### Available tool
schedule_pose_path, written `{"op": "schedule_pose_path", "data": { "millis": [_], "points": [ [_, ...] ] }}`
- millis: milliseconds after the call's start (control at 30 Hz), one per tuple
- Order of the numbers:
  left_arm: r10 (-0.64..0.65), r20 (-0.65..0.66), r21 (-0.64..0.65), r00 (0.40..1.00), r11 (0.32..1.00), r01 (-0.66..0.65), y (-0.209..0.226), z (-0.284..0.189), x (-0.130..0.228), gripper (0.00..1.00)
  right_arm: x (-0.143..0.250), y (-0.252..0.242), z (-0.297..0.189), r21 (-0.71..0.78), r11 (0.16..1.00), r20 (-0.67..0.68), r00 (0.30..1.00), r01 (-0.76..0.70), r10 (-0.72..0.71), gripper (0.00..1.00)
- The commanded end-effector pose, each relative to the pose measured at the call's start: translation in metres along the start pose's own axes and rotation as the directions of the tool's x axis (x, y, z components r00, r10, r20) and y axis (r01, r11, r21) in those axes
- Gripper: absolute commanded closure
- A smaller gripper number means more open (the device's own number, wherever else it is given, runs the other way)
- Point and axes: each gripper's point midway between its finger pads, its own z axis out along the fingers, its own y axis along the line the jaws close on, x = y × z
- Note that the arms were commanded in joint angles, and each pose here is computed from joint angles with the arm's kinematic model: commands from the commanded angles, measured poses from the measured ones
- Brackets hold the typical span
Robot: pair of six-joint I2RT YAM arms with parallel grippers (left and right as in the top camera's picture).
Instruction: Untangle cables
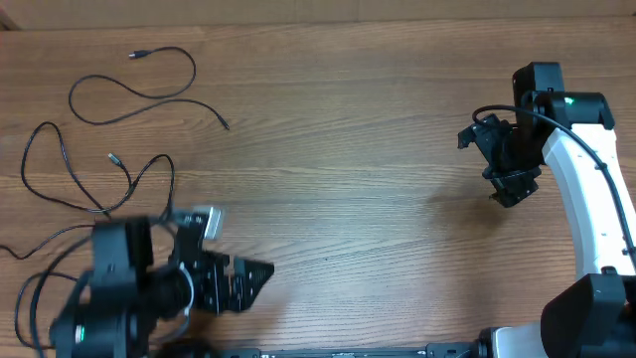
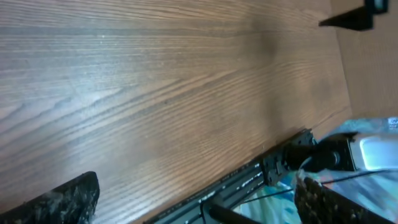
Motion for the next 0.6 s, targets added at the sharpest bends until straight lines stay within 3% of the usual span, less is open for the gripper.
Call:
{"op": "schedule_pose_path", "data": {
  "millis": [0, 233, 567],
  "points": [
    [0.053, 0.031, -0.019, 0.998, 0.998, -0.052, -0.007, -0.011, 0.013, 0.0, -0.003, 0.004, -0.007, -0.02, 1.0, 0.017, 1.0, 0.006, -0.005, 0.0],
    [-0.009, -0.042, -0.042, 0.999, 0.999, 0.007, -0.009, -0.017, 0.052, 0.0, -0.003, 0.004, -0.007, -0.02, 1.0, 0.017, 1.0, 0.006, -0.005, 0.0],
    [-0.009, -0.047, -0.198, 0.999, 0.98, 0.0, 0.018, -0.021, 0.053, 0.01, -0.003, 0.004, -0.007, -0.02, 1.0, 0.017, 1.0, 0.006, -0.005, 0.0]
  ]
}}
